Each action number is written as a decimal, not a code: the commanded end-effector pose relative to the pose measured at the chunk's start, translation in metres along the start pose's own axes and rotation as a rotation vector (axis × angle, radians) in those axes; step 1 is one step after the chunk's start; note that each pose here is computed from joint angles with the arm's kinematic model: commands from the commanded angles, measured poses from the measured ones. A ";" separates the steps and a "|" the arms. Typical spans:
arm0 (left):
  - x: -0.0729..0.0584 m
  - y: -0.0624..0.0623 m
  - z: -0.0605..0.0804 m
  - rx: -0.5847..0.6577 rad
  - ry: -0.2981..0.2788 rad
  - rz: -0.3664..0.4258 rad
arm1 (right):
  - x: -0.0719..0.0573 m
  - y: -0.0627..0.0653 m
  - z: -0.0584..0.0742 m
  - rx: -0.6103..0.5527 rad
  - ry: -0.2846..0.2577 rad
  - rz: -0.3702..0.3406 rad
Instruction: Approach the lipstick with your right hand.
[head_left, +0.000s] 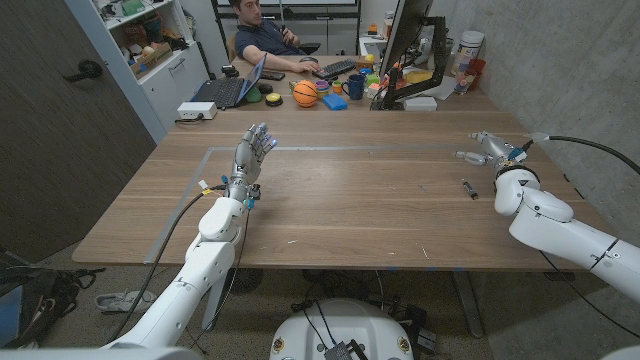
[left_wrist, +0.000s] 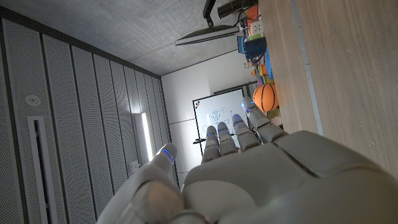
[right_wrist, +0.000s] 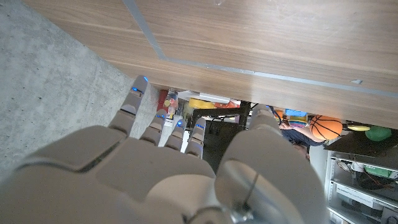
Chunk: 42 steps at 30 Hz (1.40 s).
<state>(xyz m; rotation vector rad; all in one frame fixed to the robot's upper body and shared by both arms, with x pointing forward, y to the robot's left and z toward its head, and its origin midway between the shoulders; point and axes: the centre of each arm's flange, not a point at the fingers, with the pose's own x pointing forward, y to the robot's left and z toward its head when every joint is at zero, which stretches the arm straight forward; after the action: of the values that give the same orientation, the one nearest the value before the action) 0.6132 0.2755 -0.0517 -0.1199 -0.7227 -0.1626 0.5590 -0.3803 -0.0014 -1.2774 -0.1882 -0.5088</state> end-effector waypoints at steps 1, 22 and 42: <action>-0.001 0.001 0.000 -0.003 0.001 -0.002 | 0.000 0.003 0.001 -0.027 0.004 0.058; -0.004 0.002 0.000 -0.006 0.002 -0.004 | -0.003 0.010 0.004 -0.065 0.025 0.117; -0.007 0.002 0.000 -0.009 -0.002 -0.001 | -0.006 0.013 0.005 -0.073 0.021 0.135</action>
<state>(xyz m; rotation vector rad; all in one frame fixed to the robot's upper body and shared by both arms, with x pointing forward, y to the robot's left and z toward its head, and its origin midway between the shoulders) 0.6099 0.2781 -0.0558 -0.1268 -0.7195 -0.1669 0.5612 -0.3720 -0.0121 -1.3470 -0.0711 -0.4195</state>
